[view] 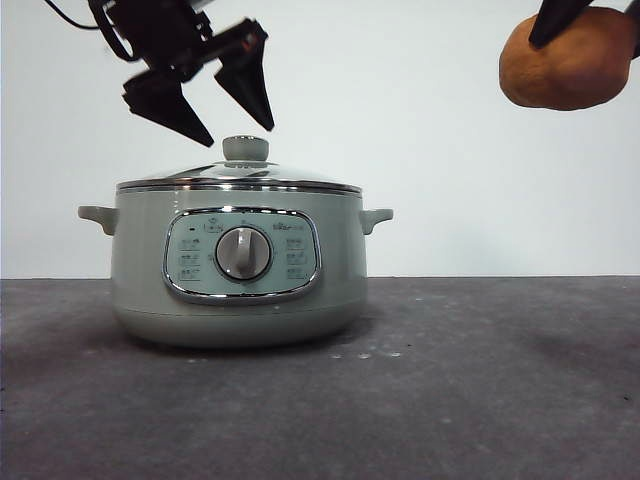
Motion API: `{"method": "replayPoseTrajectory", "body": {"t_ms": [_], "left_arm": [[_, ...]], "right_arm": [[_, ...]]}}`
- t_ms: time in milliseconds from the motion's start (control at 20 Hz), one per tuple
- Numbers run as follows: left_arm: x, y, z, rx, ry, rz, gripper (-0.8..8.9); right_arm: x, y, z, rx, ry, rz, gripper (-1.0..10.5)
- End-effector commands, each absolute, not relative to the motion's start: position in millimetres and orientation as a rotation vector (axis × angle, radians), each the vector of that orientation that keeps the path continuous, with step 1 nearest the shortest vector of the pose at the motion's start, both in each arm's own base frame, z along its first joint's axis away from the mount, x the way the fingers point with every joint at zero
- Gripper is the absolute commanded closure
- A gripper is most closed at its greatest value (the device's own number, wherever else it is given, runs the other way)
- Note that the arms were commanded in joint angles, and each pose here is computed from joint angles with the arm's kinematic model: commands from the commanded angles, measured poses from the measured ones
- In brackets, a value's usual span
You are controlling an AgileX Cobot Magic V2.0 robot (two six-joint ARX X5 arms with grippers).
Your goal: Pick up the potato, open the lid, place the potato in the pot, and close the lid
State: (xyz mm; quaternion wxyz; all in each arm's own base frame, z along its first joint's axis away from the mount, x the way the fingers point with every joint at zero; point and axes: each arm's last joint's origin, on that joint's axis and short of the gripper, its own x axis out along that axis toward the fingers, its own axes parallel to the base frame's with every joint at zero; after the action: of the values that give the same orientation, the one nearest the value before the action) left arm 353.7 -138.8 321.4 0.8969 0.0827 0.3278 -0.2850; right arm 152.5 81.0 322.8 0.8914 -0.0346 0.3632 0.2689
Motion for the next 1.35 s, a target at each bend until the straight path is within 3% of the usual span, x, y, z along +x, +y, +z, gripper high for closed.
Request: {"method": "replayPoseTrajectory", "body": {"t_ms": [50,300,450,700,900,1000,1350], "left_arm": [[361,-143,310,0.186,0.697,-0.596,2.17],[364,-149,298,0.189,0.741,-0.605,2.31],[363,-150,298,0.189,0.744,-0.607,4.49],[361,-149,296,0.189,0.786,-0.606,6.43],[358,-148,294,0.192,0.831,-0.605,7.06],[357,-148,294,0.192,0.841,-0.609,8.3],[355,-147,313,0.186,0.785,-0.614,8.22]], "right_arm": [[152,81,323,-0.072,0.748,0.558,9.6],[153,81,324,-0.07,0.739,0.558,9.6],[153,81,324,-0.071,0.738,0.555,9.6],[153,81,324,-0.071,0.739,0.555,9.6],[153,81,324,-0.072,0.739,0.555,9.6],[153,81,324,-0.072,0.739,0.555,9.6],[153,81,324,-0.071,0.739,0.555,9.6]]}}
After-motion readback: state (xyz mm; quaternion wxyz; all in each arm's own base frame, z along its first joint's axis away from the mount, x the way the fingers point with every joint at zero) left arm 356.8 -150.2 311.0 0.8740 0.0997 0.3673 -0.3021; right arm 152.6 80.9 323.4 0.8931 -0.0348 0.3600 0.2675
